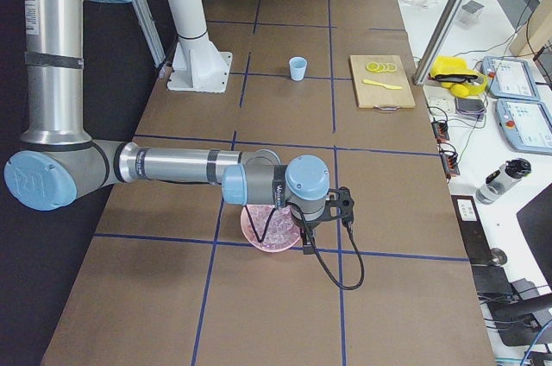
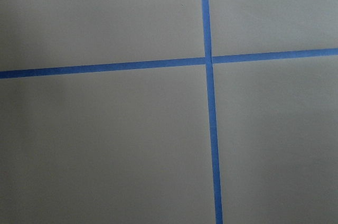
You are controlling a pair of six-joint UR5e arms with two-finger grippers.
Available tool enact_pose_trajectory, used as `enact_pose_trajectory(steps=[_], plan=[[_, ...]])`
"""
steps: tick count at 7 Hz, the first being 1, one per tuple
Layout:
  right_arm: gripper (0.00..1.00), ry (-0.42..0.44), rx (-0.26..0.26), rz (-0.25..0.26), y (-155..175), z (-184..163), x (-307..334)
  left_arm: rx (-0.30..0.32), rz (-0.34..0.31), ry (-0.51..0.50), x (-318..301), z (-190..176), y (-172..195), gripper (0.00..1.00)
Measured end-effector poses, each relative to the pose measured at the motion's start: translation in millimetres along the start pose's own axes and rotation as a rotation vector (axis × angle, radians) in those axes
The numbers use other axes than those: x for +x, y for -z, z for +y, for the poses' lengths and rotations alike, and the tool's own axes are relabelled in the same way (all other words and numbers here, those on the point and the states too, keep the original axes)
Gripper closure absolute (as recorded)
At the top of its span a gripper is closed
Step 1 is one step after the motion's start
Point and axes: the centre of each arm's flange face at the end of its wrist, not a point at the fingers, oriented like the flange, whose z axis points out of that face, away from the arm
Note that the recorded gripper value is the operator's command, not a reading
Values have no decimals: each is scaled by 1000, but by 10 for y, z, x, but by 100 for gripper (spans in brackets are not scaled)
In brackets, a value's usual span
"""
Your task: Put ice and strawberries in cup
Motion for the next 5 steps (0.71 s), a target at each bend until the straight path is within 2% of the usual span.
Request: enact_pose_trajectory(steps=[5], plan=[[1,-2,1,-3,3,1,1,6,-2,-4,26,-41,30,0]])
